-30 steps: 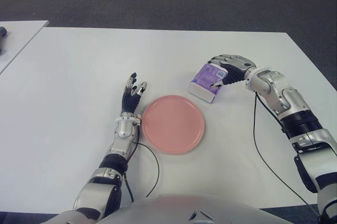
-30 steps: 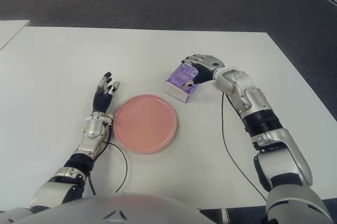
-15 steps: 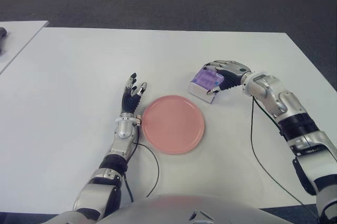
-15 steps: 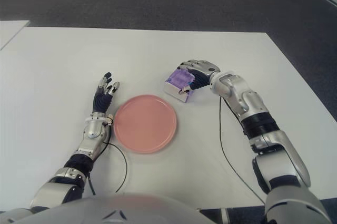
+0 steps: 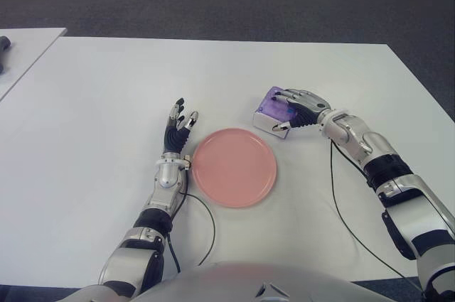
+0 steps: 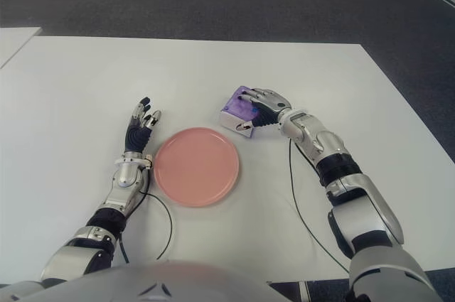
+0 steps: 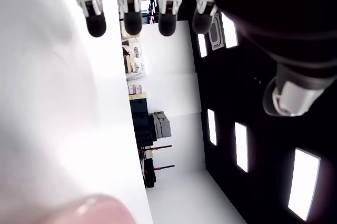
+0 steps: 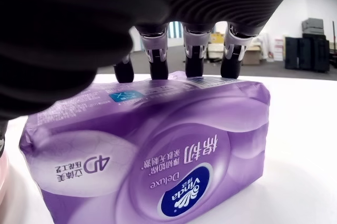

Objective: Put the tissue paper into the plate.

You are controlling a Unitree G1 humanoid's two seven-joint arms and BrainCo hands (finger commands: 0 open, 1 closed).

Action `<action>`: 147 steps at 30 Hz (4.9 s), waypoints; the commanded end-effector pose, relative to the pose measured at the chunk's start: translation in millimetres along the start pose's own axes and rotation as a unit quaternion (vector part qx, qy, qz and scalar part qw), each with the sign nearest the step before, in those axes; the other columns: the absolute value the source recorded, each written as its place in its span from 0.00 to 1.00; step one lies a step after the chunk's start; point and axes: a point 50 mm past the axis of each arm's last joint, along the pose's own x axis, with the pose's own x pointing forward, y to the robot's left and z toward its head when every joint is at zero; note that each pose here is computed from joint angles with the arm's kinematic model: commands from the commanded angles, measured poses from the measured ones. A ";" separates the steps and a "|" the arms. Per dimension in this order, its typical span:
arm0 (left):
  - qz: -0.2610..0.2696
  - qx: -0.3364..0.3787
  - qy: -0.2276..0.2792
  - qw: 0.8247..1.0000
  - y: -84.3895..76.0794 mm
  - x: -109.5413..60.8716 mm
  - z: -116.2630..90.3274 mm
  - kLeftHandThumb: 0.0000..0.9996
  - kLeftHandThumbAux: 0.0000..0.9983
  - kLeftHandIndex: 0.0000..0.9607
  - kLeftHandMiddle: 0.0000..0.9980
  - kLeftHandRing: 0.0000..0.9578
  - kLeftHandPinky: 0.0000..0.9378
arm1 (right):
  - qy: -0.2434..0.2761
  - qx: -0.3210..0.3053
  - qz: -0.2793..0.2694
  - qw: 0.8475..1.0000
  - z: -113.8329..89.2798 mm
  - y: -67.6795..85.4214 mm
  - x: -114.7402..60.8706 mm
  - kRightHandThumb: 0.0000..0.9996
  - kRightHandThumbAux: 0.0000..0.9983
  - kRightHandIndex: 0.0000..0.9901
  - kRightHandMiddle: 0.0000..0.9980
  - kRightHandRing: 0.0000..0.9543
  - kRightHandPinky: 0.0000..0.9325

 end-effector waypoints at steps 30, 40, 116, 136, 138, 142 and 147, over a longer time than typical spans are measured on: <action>0.002 0.012 0.050 0.999 2.7 -13.1 -18.6 0.00 0.42 0.00 0.00 0.00 0.00 | -0.015 0.017 0.039 0.999 4.1 18.2 4.6 0.00 0.37 0.00 0.00 0.00 0.00; 0.003 0.010 0.051 0.999 2.4 -13.0 -18.3 0.00 0.42 0.00 0.00 0.00 0.00 | -0.018 -0.002 0.046 0.999 3.9 25.2 1.0 0.00 0.35 0.00 0.00 0.00 0.00; 0.012 0.010 0.061 0.998 2.5 -10.5 -14.4 0.00 0.44 0.00 0.00 0.00 0.00 | -0.014 -0.088 -0.119 0.989 35.5 75.1 -8.1 0.73 0.71 0.44 0.77 0.80 0.84; 0.014 0.003 0.060 0.998 4.3 -10.5 -13.1 0.00 0.44 0.00 0.00 0.00 0.00 | -0.048 -0.037 -0.112 0.992 43.0 76.6 -9.4 0.75 0.71 0.45 0.88 0.91 0.92; 0.014 0.003 0.060 0.998 4.4 -10.4 -13.0 0.00 0.44 0.00 0.00 0.00 0.00 | -0.050 -0.035 -0.112 0.992 43.9 78.2 -9.6 0.75 0.71 0.45 0.88 0.92 0.92; 0.016 0.006 0.062 0.998 4.6 -10.4 -13.0 0.00 0.44 0.00 0.00 0.00 0.00 | -0.058 -0.023 -0.104 0.993 43.9 80.8 -9.8 0.75 0.71 0.45 0.89 0.92 0.93; 0.016 0.007 0.063 0.998 5.0 -10.1 -12.6 0.00 0.44 0.00 0.00 0.00 0.00 | -0.059 -0.005 -0.095 0.994 43.0 85.4 -9.5 0.75 0.71 0.45 0.89 0.92 0.93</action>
